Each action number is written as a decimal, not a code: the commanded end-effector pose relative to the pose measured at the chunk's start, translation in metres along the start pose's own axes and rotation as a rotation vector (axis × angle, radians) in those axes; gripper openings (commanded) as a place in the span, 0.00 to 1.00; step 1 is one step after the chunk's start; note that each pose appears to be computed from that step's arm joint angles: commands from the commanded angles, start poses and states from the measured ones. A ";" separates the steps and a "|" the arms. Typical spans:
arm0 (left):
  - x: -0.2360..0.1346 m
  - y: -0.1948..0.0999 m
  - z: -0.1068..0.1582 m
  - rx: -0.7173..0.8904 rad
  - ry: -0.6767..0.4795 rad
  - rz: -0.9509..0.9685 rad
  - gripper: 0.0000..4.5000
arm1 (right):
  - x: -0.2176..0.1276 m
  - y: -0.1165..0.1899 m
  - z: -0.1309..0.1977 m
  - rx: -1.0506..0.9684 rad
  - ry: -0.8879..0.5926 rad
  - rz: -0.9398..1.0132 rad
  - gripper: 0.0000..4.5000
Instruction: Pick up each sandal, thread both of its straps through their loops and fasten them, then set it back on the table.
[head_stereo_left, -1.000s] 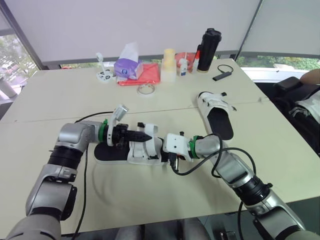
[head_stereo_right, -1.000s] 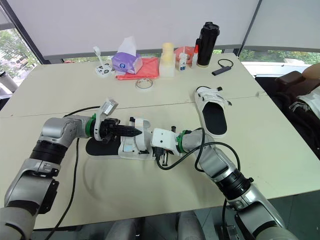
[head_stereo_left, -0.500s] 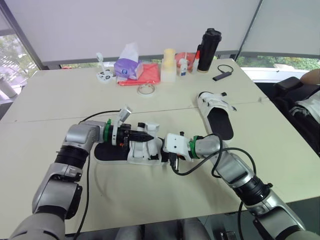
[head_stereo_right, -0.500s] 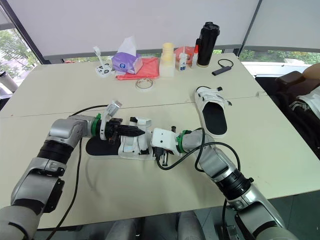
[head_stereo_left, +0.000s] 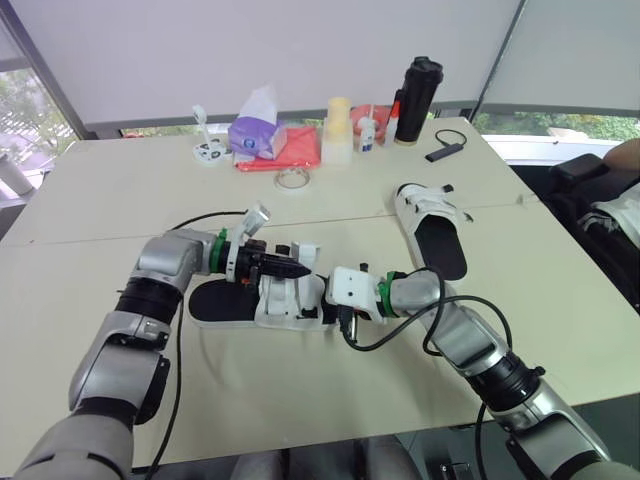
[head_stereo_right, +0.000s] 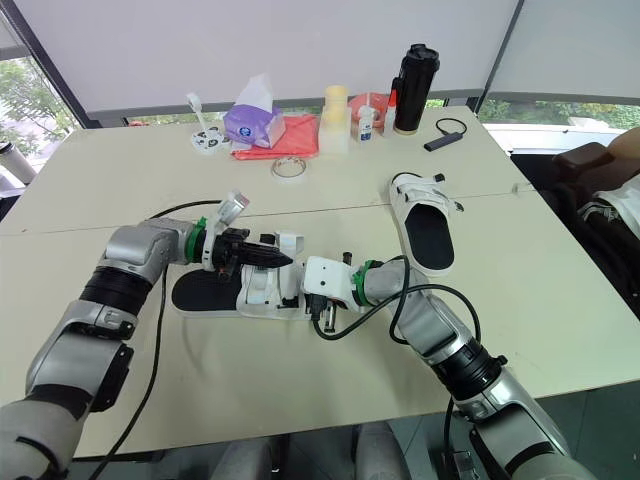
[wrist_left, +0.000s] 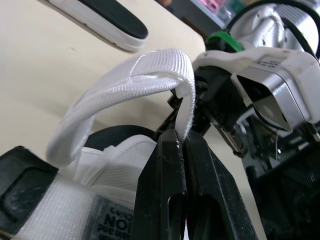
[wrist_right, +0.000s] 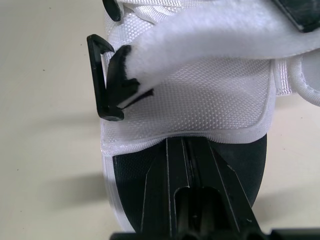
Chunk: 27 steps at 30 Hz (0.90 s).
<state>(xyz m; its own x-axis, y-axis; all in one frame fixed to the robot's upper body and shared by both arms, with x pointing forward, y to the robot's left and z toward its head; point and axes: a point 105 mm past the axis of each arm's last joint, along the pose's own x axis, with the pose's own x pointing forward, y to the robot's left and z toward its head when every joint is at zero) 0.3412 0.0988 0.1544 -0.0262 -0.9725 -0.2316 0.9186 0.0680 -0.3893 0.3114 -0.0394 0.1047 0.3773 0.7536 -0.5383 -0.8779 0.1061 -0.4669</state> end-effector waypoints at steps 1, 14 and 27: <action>-0.003 -0.002 0.005 0.044 0.045 -0.016 0.00 | 0.006 0.014 -0.012 0.032 0.043 0.045 0.00; -0.011 0.008 0.004 0.081 0.090 0.020 0.00 | 0.006 0.012 -0.012 0.033 0.041 0.041 0.00; 0.011 0.002 0.012 0.114 0.075 -0.041 0.00 | 0.006 0.013 -0.012 0.033 0.044 0.039 0.00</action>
<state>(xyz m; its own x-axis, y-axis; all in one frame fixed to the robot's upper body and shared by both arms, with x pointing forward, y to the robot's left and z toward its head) 0.3478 0.0915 0.1490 -0.0749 -0.9537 -0.2912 0.9407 0.0294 -0.3381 0.3112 -0.0391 0.1047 0.3803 0.7533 -0.5366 -0.8769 0.1094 -0.4680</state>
